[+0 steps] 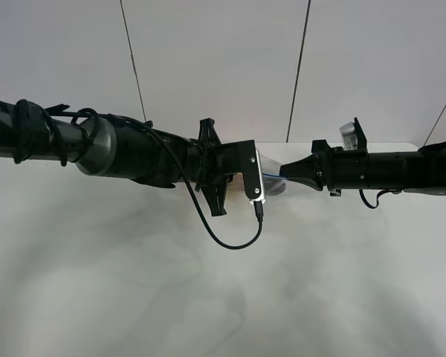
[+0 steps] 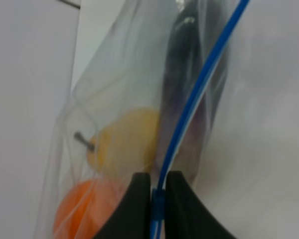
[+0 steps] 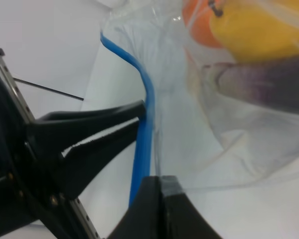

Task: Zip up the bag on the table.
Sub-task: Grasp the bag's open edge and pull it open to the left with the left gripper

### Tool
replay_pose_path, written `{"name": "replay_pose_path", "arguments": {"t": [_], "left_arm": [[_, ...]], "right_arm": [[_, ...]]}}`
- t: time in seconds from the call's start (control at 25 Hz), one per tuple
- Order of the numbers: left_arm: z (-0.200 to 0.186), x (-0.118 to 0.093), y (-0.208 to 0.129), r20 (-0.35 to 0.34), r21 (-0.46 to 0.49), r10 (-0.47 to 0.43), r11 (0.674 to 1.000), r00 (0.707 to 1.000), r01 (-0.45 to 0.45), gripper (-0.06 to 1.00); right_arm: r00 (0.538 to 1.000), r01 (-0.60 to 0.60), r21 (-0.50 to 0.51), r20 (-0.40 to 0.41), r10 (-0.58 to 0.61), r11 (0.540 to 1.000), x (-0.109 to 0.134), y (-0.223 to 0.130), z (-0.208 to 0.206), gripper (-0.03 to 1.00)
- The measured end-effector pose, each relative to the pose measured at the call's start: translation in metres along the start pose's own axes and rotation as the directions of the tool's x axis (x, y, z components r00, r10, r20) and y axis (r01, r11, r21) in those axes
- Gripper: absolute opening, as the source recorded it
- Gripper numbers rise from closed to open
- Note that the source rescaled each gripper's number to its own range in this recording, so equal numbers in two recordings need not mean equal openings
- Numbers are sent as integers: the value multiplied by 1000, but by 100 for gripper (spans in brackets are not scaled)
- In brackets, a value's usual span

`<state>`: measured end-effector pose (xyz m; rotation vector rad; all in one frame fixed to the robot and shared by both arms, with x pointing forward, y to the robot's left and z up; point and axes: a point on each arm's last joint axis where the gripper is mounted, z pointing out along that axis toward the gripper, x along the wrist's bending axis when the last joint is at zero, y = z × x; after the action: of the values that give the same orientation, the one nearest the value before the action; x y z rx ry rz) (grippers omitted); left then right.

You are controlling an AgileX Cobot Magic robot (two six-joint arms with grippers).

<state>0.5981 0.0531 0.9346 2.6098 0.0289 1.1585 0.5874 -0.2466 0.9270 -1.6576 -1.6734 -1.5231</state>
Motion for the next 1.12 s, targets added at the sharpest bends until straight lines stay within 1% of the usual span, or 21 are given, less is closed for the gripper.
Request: {"name": "replay_pose_path", "arguments": {"t": [0.16, 0.36, 1.12], "left_arm": [[2, 6, -12, -21, 52, -14, 999, 1000, 16, 0], [6, 18, -35, -47, 116, -47, 992, 998, 52, 0], [11, 41, -84, -85, 192, -126, 971, 988, 141, 0]], "right_arm": [[1000, 0, -1, 6, 0, 1000, -1, 0, 0, 0], [1000, 0, -1, 6, 0, 1000, -1, 0, 0, 0], [1000, 0, -1, 6, 0, 1000, -1, 0, 0, 0]]}}
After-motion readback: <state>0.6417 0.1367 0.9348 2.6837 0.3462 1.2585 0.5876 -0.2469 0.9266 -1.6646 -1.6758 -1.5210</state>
